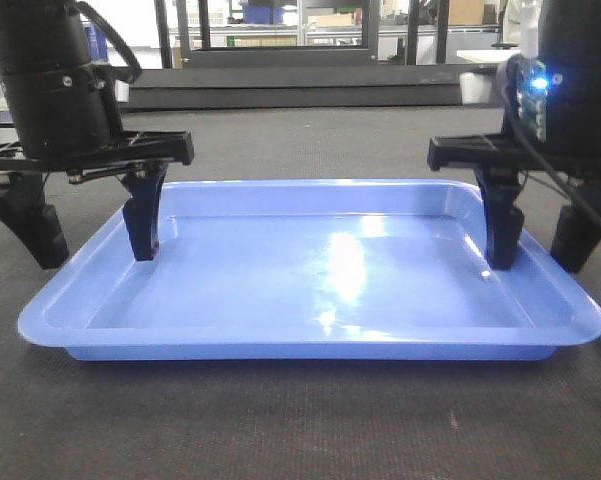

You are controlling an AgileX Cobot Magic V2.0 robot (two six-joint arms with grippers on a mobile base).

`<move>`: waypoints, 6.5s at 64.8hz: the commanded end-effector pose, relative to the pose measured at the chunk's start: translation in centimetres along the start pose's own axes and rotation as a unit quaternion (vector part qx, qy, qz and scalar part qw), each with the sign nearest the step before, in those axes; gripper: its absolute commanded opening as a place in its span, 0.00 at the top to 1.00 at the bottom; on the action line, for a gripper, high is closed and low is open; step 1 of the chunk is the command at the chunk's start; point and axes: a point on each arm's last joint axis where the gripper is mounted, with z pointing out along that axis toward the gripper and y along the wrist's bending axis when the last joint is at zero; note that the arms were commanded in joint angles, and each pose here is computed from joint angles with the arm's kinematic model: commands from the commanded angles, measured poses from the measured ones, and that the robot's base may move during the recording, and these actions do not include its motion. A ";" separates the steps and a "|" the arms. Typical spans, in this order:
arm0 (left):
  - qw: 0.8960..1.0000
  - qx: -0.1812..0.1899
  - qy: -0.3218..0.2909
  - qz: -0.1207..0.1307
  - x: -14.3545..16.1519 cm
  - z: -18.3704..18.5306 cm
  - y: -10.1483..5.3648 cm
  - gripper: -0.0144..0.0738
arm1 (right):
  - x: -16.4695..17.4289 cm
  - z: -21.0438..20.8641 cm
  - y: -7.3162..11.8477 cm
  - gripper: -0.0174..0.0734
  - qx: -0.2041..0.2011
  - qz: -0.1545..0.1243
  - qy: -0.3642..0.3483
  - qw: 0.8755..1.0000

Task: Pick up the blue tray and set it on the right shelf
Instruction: 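Close both grippers on the tray's side rims, then lift the blue tray off the table with both grippers, then hold the tray level in both grippers while the base drives to the shelf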

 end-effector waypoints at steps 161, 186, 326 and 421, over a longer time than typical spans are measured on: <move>0.997 -0.034 -0.049 -0.044 1.0 -9.0 0.0 0.75 | -0.1 -8.6 0.7 0.62 -0.046 0.020 -0.092 0.995; 0.994 -0.002 -0.109 -0.013 6.6 -15.4 -3.2 0.75 | 7.2 -10.5 1.1 0.62 -0.073 -0.009 -0.123 0.990; 0.998 0.026 -0.048 -0.027 14.5 -11.2 -0.8 0.75 | 12.2 -10.4 1.2 0.62 -0.085 -0.017 -0.098 0.991; 0.989 0.049 -0.143 -0.006 12.8 -11.7 -1.3 0.75 | 12.2 -10.4 1.2 0.62 -0.085 -0.017 -0.098 0.991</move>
